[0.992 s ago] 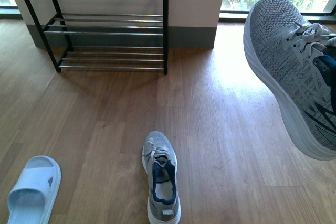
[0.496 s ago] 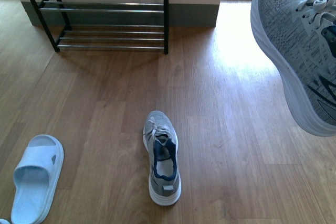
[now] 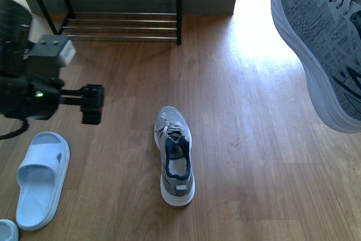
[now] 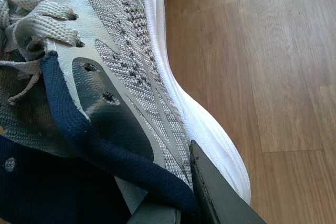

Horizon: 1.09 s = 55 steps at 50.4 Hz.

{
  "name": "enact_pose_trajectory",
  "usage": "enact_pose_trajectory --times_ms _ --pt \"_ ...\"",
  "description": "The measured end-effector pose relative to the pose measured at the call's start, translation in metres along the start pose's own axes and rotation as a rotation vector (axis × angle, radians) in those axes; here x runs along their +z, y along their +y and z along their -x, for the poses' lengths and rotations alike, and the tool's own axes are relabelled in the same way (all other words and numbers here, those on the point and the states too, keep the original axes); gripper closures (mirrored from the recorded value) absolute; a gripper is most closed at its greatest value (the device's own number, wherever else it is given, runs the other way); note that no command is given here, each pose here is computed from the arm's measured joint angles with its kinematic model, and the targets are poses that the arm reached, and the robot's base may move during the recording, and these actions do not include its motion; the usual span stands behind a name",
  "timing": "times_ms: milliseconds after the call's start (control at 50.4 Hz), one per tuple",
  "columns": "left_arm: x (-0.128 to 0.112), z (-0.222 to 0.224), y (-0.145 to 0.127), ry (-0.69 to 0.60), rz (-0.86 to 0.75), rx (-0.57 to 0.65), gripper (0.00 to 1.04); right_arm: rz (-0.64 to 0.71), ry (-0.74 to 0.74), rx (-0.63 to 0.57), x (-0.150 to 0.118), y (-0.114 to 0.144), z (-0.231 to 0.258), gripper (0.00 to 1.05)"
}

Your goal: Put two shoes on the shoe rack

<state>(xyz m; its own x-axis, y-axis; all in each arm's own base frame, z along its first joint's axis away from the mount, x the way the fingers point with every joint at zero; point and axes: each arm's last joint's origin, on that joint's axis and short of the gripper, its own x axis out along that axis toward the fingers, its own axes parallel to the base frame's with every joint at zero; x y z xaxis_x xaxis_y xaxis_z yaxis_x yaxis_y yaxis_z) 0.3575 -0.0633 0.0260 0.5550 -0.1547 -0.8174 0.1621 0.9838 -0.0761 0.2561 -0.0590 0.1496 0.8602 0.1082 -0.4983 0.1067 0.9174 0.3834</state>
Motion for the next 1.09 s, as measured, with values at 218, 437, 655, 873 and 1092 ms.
enact_pose_trajectory --times_ms 218,437,655,873,1092 --pt "0.004 -0.050 -0.037 0.068 0.018 -0.023 0.09 0.000 0.000 0.000 0.000 0.000 0.000 1.04" --pt "-0.024 -0.080 -0.089 0.165 -0.074 -0.207 0.09 0.000 0.000 0.000 0.000 0.000 0.000 1.04" --pt "-0.040 -0.113 -0.110 0.230 -0.079 -0.198 0.09 0.000 0.000 0.000 0.000 0.000 0.000 1.04" --pt "-0.045 -0.141 -0.127 0.258 -0.059 -0.184 0.09 0.000 0.000 0.000 0.000 0.000 0.000 1.04" --pt "-0.049 -0.157 -0.129 0.279 -0.041 -0.130 0.09 0.000 0.000 0.000 0.000 0.000 0.000 1.04"
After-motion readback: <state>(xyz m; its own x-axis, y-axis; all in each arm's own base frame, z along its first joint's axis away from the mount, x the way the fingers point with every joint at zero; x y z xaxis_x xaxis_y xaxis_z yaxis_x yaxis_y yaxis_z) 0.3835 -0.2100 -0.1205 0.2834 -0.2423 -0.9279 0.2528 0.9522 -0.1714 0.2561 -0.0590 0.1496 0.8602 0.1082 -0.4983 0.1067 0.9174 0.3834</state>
